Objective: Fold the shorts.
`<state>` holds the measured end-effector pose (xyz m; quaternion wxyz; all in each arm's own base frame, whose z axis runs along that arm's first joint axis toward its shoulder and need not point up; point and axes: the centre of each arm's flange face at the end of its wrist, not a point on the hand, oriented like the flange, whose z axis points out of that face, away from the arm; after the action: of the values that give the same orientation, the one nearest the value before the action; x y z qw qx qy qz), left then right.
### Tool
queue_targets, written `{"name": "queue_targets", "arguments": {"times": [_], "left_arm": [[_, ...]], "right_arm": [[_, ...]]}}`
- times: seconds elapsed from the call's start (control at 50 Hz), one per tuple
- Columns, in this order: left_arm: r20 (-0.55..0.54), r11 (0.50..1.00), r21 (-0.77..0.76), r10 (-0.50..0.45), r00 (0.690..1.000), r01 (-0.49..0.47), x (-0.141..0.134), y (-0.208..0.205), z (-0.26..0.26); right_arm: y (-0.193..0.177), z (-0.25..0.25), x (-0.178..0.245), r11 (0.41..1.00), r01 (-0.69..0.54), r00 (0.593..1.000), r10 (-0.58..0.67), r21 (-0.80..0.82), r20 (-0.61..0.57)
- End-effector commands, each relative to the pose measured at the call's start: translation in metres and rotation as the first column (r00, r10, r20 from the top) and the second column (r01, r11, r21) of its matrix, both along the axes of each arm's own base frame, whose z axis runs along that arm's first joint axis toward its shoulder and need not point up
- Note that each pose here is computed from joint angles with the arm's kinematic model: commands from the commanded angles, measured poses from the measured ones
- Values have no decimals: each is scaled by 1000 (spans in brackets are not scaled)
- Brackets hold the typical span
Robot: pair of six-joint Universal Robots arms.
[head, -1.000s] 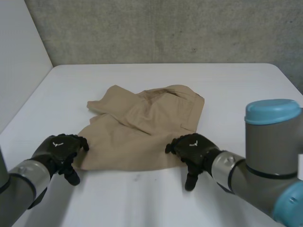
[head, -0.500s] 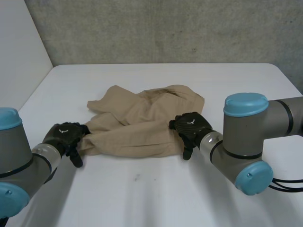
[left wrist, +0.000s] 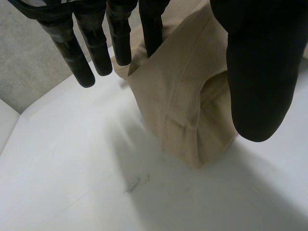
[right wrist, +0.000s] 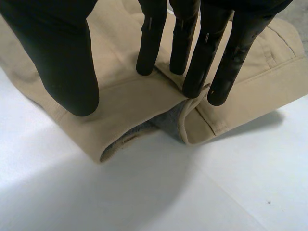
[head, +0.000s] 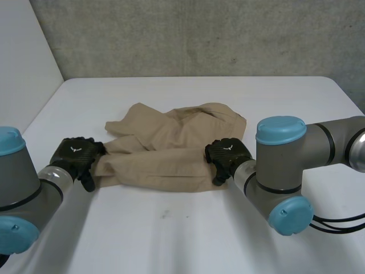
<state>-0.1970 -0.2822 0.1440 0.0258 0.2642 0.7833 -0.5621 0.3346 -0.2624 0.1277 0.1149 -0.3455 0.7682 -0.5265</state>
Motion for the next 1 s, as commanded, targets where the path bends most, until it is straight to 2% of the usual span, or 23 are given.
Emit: {"name": "queue_targets", "arguments": {"times": [0.02, 0.3, 0.42, 0.68, 0.9, 1.0], "left_arm": [[-1, 1000, -1, 1, 1000, -1, 0, 0, 1], [-13, 1000, -15, 16, 1000, -16, 7, 10, 20], [-12, 1000, 1, 20, 1000, -20, 10, 23, 23], [-21, 999, 38, 15, 1000, -14, 11, 43, 23], [-145, 995, 102, 4, 989, 11, 3, 93, 38], [-152, 993, 120, 1, 988, 17, 3, 102, 35]], "right_arm": [[0, 2, -1, 1000, 0, 1000, 0, -8, 0], [6, 48, -26, 995, 28, 1000, -28, -91, 8], [-1, 55, -50, 992, 72, 997, -75, -108, -21], [1, 49, -50, 993, 76, 997, -78, -92, -20], [3, 44, -49, 994, 70, 997, -72, -84, -24], [3, 43, -48, 994, 68, 997, -70, -86, -25]]}}
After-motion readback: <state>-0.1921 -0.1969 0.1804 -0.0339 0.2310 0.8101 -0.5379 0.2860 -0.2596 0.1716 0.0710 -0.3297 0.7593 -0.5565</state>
